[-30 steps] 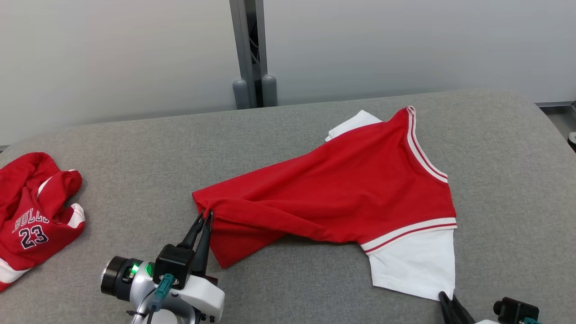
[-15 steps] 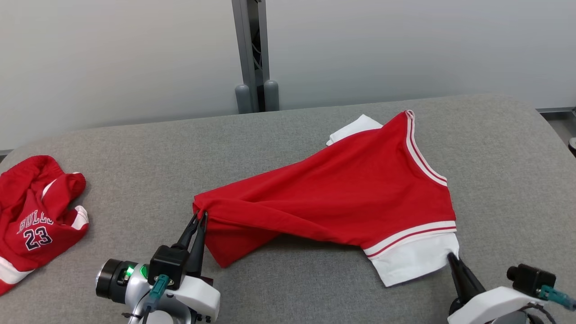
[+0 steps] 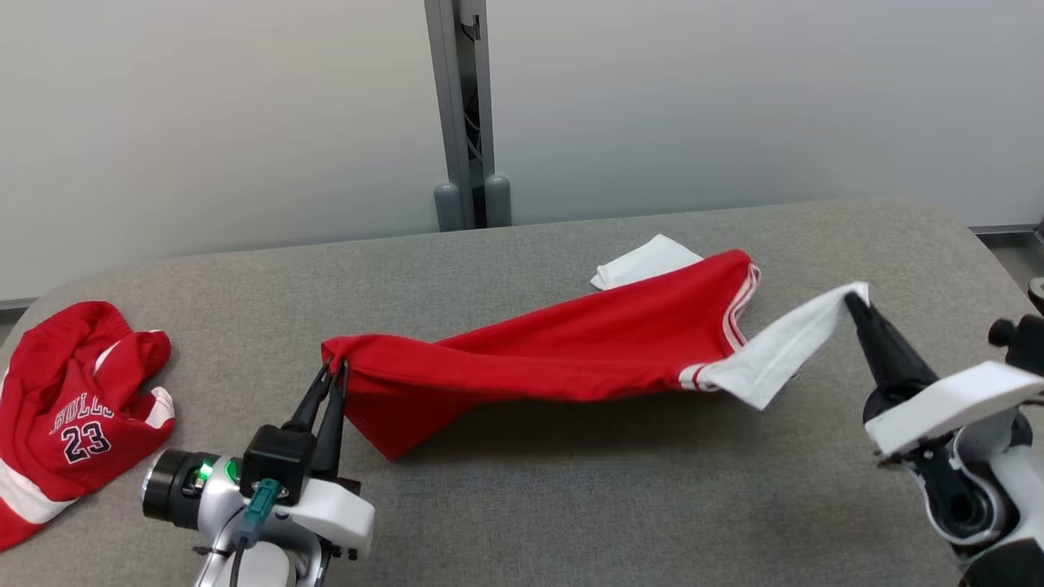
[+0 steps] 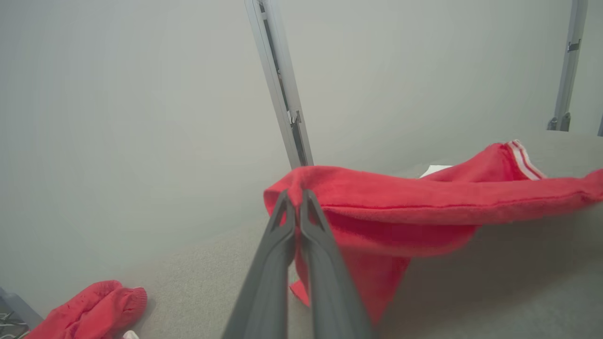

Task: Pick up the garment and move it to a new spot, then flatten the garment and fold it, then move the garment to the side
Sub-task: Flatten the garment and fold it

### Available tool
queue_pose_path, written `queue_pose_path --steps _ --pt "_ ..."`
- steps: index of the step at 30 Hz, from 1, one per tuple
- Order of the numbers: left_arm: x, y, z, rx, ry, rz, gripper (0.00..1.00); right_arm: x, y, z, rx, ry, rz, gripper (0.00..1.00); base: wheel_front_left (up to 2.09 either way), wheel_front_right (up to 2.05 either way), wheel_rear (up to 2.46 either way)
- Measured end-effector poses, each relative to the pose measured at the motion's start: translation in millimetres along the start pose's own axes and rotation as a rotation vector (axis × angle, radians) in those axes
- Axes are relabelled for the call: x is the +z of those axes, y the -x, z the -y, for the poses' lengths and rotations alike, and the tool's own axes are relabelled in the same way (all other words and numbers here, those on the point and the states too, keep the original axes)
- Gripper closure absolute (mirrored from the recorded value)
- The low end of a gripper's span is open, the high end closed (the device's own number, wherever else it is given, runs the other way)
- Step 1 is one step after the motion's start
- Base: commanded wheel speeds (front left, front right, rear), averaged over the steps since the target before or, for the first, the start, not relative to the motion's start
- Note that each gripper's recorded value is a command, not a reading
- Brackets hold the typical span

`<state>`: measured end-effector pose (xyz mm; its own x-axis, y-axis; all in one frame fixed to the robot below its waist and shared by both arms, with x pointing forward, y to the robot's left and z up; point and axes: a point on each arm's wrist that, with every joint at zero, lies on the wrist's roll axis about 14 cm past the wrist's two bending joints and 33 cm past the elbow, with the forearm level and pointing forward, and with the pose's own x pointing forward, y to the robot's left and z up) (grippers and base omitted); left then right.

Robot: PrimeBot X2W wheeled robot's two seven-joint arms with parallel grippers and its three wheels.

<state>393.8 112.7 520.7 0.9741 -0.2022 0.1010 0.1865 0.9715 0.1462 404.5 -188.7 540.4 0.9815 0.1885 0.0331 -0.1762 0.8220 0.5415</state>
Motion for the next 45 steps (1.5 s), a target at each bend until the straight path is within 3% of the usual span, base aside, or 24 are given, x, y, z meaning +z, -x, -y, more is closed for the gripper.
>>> queue_pose_path --steps 9,22,35,45 --pt "43 -19 -19 0.011 -0.037 0.117 1.0 87 -30 -45 0.131 -0.04 0.143 1.0 0.0 0.0 0.0" --pt "105 -55 -34 -0.028 -0.018 0.239 1.0 175 -63 -112 0.239 0.091 0.293 1.0 0.0 0.0 0.0" --pt "164 -72 -52 -0.027 0.047 0.339 1.0 203 -77 -153 0.256 0.18 0.338 1.0 0.0 0.0 0.0" --pt "168 -72 -58 -0.019 0.064 0.346 1.0 201 -79 -158 0.261 0.204 0.335 1.0 0.0 0.0 0.0"
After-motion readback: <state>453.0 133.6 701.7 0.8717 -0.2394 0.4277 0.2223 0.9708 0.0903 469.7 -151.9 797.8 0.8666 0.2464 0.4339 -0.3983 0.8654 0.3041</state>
